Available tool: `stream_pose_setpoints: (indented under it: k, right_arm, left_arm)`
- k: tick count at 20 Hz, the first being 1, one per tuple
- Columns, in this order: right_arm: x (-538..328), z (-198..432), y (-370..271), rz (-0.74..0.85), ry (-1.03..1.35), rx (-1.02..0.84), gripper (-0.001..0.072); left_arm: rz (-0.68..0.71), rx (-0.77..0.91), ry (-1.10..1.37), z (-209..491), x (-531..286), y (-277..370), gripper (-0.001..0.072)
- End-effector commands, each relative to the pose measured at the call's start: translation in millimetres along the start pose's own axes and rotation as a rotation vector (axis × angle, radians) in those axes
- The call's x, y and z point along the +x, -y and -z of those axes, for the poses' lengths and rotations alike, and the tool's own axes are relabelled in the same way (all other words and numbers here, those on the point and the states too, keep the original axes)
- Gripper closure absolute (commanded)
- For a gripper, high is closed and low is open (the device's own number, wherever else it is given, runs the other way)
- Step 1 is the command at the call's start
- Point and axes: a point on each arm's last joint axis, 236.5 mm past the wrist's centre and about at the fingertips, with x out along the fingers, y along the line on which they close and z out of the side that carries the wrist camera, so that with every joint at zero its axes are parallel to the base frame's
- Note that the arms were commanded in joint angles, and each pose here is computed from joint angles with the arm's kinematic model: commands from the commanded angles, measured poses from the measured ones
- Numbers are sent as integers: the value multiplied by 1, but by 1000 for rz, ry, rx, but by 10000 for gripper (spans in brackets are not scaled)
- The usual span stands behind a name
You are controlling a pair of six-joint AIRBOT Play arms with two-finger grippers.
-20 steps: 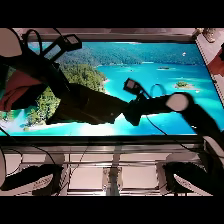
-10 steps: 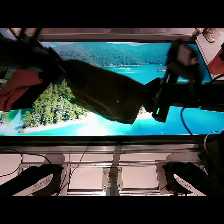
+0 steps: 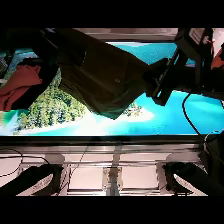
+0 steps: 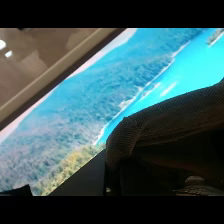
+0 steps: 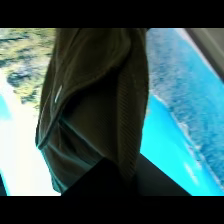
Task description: Fold the clothes and pants, and hang the long-sleeved shirts on hangers.
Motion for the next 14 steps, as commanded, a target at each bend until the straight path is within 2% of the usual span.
stream_pose_setpoints:
  k: [1,4,8,14]
  right_arm:
    - [8,-4,26,95,18,-24,692]
    - [13,-2,42,155,8,-49,693]
    - [28,28,38,120,-108,-17,692]
    - [11,105,-29,-164,-447,65,693]
  left_arm:
    - [23,-40,56,-13,14,4,666]
    - [39,-77,124,-28,36,6,666]
    - [87,-84,21,1,75,17,666]
    - [256,-44,-413,109,72,59,666]
